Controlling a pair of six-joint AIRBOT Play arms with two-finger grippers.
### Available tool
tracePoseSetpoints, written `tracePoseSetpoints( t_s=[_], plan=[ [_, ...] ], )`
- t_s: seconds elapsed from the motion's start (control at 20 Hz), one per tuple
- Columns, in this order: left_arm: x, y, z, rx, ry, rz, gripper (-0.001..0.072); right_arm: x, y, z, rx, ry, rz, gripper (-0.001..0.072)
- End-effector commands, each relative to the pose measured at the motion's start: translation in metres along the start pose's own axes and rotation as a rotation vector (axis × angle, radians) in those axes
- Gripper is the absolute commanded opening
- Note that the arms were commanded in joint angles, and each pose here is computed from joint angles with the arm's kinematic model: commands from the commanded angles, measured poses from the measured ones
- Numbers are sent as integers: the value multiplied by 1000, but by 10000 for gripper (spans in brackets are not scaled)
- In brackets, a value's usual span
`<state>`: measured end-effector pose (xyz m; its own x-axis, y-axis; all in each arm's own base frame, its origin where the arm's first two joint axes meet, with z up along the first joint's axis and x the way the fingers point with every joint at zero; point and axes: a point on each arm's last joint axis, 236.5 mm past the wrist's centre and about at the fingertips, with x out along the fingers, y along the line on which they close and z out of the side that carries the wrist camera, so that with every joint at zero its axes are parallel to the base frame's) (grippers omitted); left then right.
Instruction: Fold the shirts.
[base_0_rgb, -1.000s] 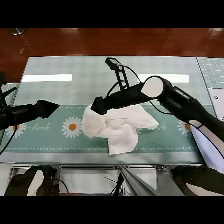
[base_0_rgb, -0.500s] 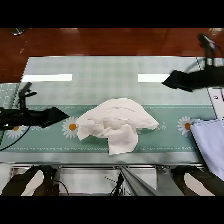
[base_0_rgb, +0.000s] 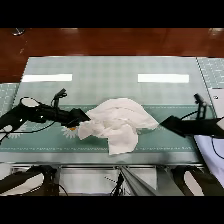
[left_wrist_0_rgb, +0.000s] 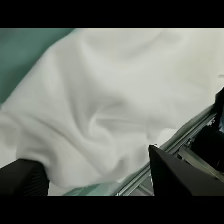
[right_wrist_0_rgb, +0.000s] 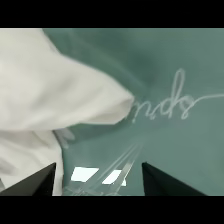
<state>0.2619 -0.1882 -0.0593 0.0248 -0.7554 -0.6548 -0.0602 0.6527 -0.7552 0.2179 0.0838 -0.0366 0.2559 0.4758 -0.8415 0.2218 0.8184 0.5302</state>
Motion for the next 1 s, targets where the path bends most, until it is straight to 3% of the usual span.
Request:
tracePoseSetpoints(
  t_s=[0.0, 0.05, 0.1, 0.45, 0.7, 0.8, 0.9, 0.95],
  plan=[
    [20, -10, 14, 27, 18, -14, 589, 29, 24, -48, -8, 117, 97, 616],
    [19, -13, 18, 36, 19, -19, 337, 33, 32, -53, -28, 123, 102, 617],
    [17, -16, 22, 71, 17, -26, 23, 38, 38, -56, -45, 123, 101, 617],
    [10, -26, 34, 116, -6, -34, 18, 90, 91, -95, -80, 232, 192, 616],
    [10, -26, 34, 116, -7, -34, 18, 122, 108, -93, -126, 252, 159, 594],
    [10, -26, 34, 116, -8, -35, 18, 128, 116, -84, -131, 246, 159, 388],
    [8, -29, 35, 121, -10, -39, 18, 131, 123, -76, -148, 237, 161, 309],
    [7, -33, 37, 124, -15, -51, 18, 131, 125, -71, -185, 230, 152, 29]
  ],
)
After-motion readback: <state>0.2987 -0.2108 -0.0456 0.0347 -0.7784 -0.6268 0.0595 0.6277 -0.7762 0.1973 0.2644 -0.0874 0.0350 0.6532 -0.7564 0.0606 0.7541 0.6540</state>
